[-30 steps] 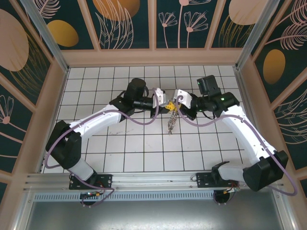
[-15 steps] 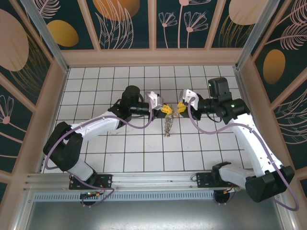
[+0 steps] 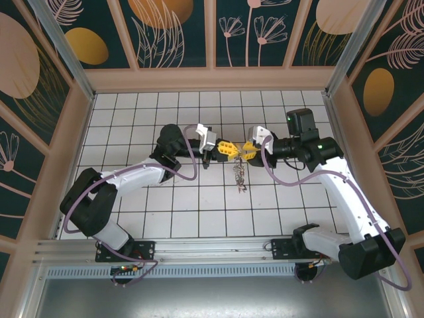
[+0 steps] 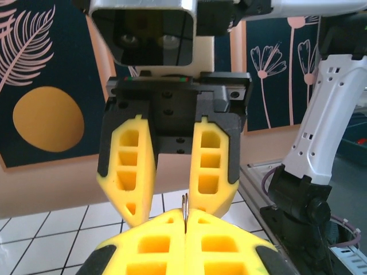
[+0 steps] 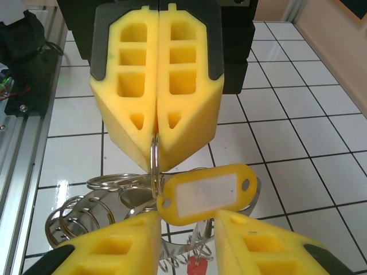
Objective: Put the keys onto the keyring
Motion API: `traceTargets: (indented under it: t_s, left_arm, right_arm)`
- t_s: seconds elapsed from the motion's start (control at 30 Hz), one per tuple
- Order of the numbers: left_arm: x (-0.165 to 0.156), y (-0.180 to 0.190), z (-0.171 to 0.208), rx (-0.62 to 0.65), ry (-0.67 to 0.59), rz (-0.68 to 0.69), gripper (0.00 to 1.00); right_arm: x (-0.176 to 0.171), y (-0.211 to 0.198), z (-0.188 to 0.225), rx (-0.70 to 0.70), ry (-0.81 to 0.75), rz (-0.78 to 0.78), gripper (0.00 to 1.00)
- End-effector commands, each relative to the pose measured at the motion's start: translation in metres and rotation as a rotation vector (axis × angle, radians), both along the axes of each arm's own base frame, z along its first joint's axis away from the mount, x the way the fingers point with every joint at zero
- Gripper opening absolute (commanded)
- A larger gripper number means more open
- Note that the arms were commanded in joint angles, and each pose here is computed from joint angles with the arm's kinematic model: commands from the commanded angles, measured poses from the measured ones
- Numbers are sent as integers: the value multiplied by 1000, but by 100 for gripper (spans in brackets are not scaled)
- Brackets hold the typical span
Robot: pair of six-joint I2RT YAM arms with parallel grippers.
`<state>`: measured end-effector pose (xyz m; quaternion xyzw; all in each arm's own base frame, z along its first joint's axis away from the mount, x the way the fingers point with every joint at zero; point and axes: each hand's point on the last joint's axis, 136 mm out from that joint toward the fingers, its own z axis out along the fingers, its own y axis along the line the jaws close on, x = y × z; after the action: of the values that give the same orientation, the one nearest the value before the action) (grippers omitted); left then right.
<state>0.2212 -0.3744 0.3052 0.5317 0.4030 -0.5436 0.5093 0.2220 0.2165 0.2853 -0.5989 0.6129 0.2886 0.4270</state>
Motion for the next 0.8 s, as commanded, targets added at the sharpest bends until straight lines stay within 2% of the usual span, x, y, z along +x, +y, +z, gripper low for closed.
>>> traceTargets:
  t_s: [0.0,0.23,0.53,0.77]
  left_arm:
    - [-9,4,13,-56,-48,-37,0]
    - [-7,2,10,-46,-43,-43,0]
    - [-4,-1,6,-34,-40,-48,0]
    - [-4,-2,5,-29,-40,-58,0]
  right_arm:
    - [-4,6,7,43,-9,57,29]
    - [-10,11,19,59,-45,109,27]
    - [-13,6,20,32,-92,88,27]
    - [-14,10,20,46,-93,109,21]
